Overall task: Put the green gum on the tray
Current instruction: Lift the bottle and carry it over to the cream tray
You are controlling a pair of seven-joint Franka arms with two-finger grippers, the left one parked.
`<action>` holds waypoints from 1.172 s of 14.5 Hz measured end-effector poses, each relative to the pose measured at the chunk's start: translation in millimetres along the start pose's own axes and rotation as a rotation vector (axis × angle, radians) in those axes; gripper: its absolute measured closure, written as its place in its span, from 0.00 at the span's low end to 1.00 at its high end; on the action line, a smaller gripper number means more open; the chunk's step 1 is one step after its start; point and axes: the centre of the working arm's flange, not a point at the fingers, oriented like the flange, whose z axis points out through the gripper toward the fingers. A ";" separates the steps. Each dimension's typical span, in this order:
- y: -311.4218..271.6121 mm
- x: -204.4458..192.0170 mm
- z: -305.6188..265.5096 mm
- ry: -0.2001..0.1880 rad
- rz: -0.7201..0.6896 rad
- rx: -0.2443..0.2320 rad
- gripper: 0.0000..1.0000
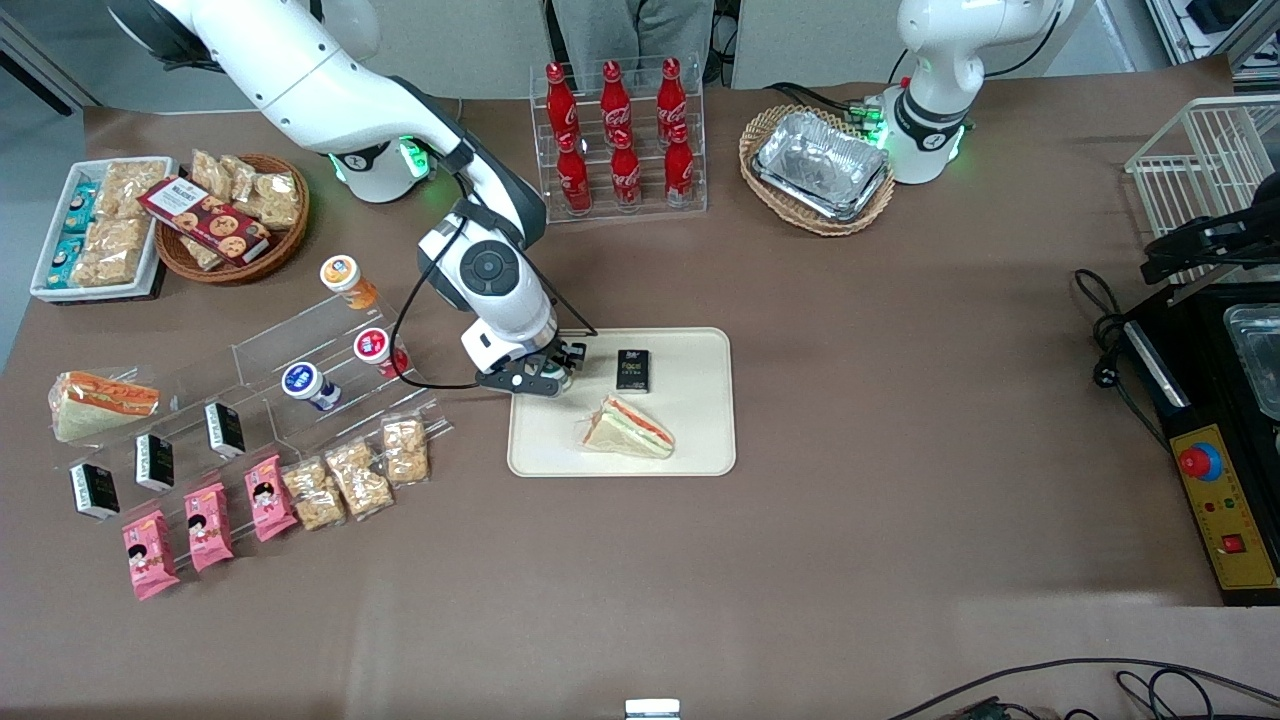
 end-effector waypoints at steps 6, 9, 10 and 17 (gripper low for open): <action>0.4 1.0 0.4 0.007 -0.001 0.000 0.25; 1.3 1.8 1.2 0.007 0.001 -0.002 0.01; 1.4 1.9 1.1 0.007 0.002 -0.002 0.00; 71.9 71.7 -140.3 -0.020 -0.062 -0.068 0.00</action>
